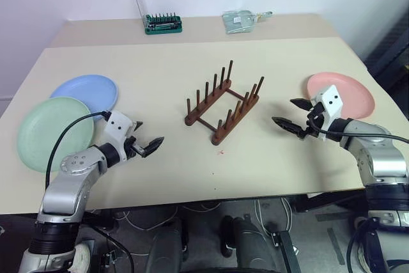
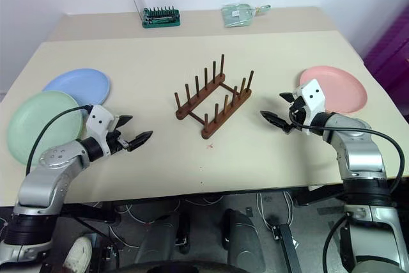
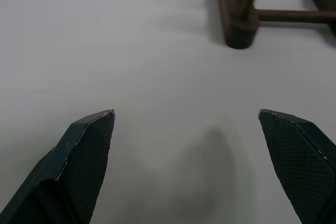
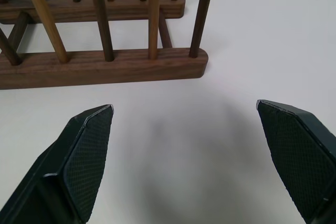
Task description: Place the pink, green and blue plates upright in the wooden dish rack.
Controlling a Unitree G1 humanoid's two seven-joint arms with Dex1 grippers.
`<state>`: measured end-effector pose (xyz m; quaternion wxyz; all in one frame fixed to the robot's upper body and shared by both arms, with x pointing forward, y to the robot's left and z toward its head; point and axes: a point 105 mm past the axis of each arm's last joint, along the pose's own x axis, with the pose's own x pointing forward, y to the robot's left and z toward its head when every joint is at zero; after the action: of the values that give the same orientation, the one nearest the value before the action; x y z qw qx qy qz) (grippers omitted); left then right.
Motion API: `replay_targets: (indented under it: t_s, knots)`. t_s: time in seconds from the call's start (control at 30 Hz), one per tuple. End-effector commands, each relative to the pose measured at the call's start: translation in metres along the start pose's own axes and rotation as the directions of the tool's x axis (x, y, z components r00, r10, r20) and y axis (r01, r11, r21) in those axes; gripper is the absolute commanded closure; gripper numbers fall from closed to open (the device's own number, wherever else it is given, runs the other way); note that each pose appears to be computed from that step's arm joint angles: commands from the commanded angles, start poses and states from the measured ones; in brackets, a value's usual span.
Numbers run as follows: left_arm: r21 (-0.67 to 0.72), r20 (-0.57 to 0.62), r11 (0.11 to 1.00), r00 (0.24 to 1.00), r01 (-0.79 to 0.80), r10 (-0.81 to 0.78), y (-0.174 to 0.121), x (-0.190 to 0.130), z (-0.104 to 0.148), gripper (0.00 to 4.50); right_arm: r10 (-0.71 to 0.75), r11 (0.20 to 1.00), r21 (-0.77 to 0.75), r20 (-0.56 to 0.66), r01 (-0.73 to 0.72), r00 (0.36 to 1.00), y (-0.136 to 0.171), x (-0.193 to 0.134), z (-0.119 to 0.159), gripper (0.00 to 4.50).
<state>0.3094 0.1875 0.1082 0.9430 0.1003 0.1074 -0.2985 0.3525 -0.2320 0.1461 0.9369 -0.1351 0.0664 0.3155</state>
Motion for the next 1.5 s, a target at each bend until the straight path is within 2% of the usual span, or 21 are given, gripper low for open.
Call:
replay_targets:
  t_s: [0.03,0.23,0.37,0.57,0.63,0.8,0.9,0.97,1.03,1.1,1.23,1.27,1.4,1.5]
  knots:
    - [0.024,0.028,1.000,0.999,0.018,-0.019,-0.005,-0.002,0.011,0.00,-0.004,0.999,-0.041,0.047,0.006,0.999,0.000,-0.001,0.014,0.03]
    - [0.021,0.038,0.998,0.997,0.066,-0.067,-0.016,0.003,0.016,0.00,-0.001,0.999,-0.046,0.051,0.003,0.999,0.003,0.000,0.015,0.03]
    - [0.015,0.047,0.976,0.975,0.216,-0.217,-0.049,0.014,0.020,0.00,-0.003,0.998,-0.055,0.052,0.006,0.999,0.002,0.005,0.016,0.03]
    - [0.071,-0.006,0.944,0.947,0.321,-0.322,-0.092,0.045,0.015,0.00,-0.004,0.998,-0.060,0.061,0.008,0.998,0.004,0.006,0.018,0.03]
    - [0.057,-0.016,0.950,0.952,0.307,-0.306,-0.104,0.064,0.015,0.00,-0.015,0.998,-0.056,0.056,0.019,0.998,0.000,0.003,0.016,0.03]
    - [0.027,-0.036,0.954,0.954,0.299,-0.298,-0.126,0.084,0.008,0.00,-0.015,0.998,-0.061,0.056,0.019,0.998,0.003,0.000,0.020,0.03]
    - [-0.047,-0.007,0.970,0.971,0.240,-0.240,-0.127,0.099,0.012,0.00,-0.044,0.997,-0.061,0.048,0.047,0.998,-0.004,-0.007,0.020,0.03]
    - [-0.043,-0.008,0.970,0.971,0.237,-0.238,-0.131,0.103,0.011,0.00,-0.042,0.997,-0.064,0.034,0.044,0.999,-0.003,-0.011,0.016,0.03]
    - [-0.054,-0.013,0.977,0.978,0.207,-0.208,-0.126,0.106,0.008,0.53,-0.036,0.997,-0.063,0.032,0.038,0.999,0.001,-0.010,0.015,0.00]
    - [-0.056,-0.010,0.981,0.982,0.186,-0.187,-0.123,0.108,0.008,1.27,-0.039,0.997,-0.062,0.031,0.041,0.999,0.003,-0.009,0.014,0.00]
    - [-0.028,-0.011,0.985,0.986,0.168,-0.168,-0.118,0.108,0.006,3.42,-0.041,0.997,-0.060,0.034,0.043,0.999,0.005,-0.007,0.014,0.00]
    - [-0.018,-0.009,0.986,0.986,0.169,-0.169,-0.118,0.108,0.006,3.77,-0.041,0.997,-0.059,0.034,0.043,0.999,0.006,-0.007,0.013,0.00]
    - [0.022,-0.011,0.983,0.983,0.183,-0.182,-0.113,0.104,0.004,3.75,-0.032,0.997,-0.075,0.024,0.033,0.999,0.011,-0.007,0.011,0.00]
    - [0.147,0.005,0.946,0.956,0.289,-0.293,-0.109,0.097,0.012,3.75,0.000,0.993,-0.115,-0.032,-0.004,0.999,0.015,-0.014,0.007,0.00]
